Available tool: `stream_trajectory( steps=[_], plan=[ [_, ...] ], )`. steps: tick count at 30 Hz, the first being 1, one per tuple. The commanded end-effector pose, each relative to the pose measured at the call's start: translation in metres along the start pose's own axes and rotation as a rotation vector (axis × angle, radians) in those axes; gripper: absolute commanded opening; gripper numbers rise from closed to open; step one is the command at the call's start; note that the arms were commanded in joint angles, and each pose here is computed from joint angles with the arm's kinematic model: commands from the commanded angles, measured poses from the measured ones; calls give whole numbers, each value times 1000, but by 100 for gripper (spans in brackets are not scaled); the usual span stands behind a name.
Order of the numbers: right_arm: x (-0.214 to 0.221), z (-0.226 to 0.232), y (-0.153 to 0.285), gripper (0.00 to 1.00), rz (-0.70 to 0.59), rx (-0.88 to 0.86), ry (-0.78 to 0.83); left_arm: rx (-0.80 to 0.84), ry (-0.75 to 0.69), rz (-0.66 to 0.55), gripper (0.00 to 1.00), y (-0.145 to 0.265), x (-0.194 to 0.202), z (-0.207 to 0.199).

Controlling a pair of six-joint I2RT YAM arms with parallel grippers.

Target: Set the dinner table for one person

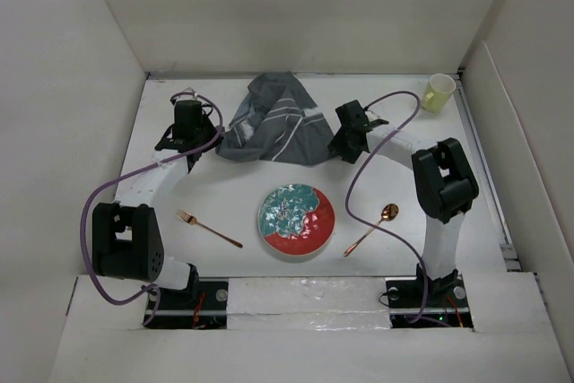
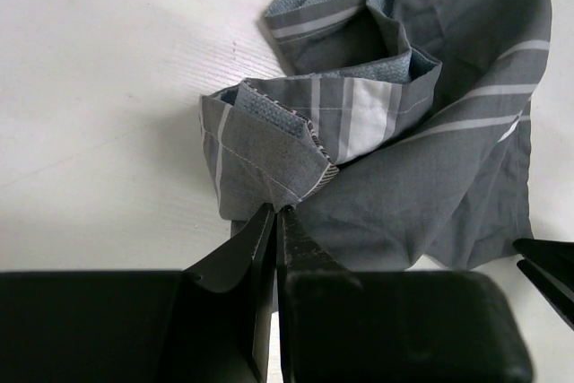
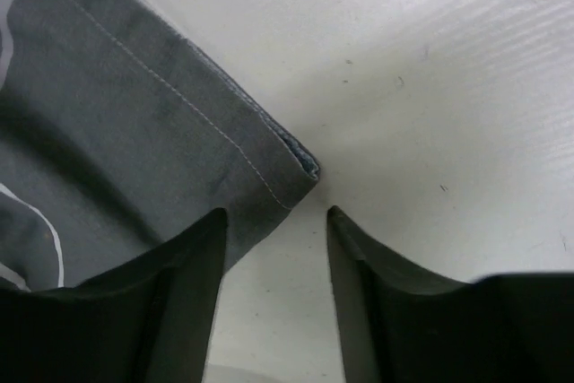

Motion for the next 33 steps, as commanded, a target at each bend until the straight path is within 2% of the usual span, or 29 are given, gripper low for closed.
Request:
stream_trajectory(
  steps=[1,10,13,17,20,23,24,25,26,27,29,30,31,33],
  plan=[
    [-13,5,-3,49,-58,53,-124,62,6,-41,0,6,-8,-9],
    [-6,-4,-24,33,-16,124,-285,52,-13,-56,0,9,-16,-10],
    [-6,-9,-27,22,-37,139,-316,39,-24,-66,0,11,-20,-8],
    [-18,-2,-21,0,-67,82,-339,43,-30,-76,0,14,-23,-10],
    [-41,11,-6,0,-136,29,-293,21,-30,-112,0,19,-38,-11],
    [-74,31,43,0,-252,-80,-204,37,-33,-183,0,37,-73,-25],
    [-87,43,82,0,-304,-161,-191,46,-32,-221,0,48,-87,-30],
    [-96,47,105,0,-339,-204,-166,71,-28,-290,0,66,-113,-41],
    [-106,50,130,0,-387,-245,-107,62,-26,-306,0,75,-122,-43],
    [-123,55,181,0,-459,-325,-68,83,-15,-387,0,105,-146,-51],
    [-131,55,226,0,-507,-403,-33,89,-1,-437,0,124,-162,-55],
    [-136,54,250,0,-533,-440,-24,106,7,-482,0,144,-171,-59],
    [-145,54,297,0,-588,-517,-29,129,16,-532,0,164,-185,-64],
    [-150,46,334,0,-623,-542,-2,166,47,-599,0,200,-196,-68]
  ],
)
Point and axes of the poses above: each gripper's point midway between its finger pads, its own y axis back along the fingers, its own z axis along the line the jaws close on, x = y × z, the point moved 4 cm from there along y, back along the fingers, and after that the axes turned 7 degrees about -y, right-handed, at the moved point
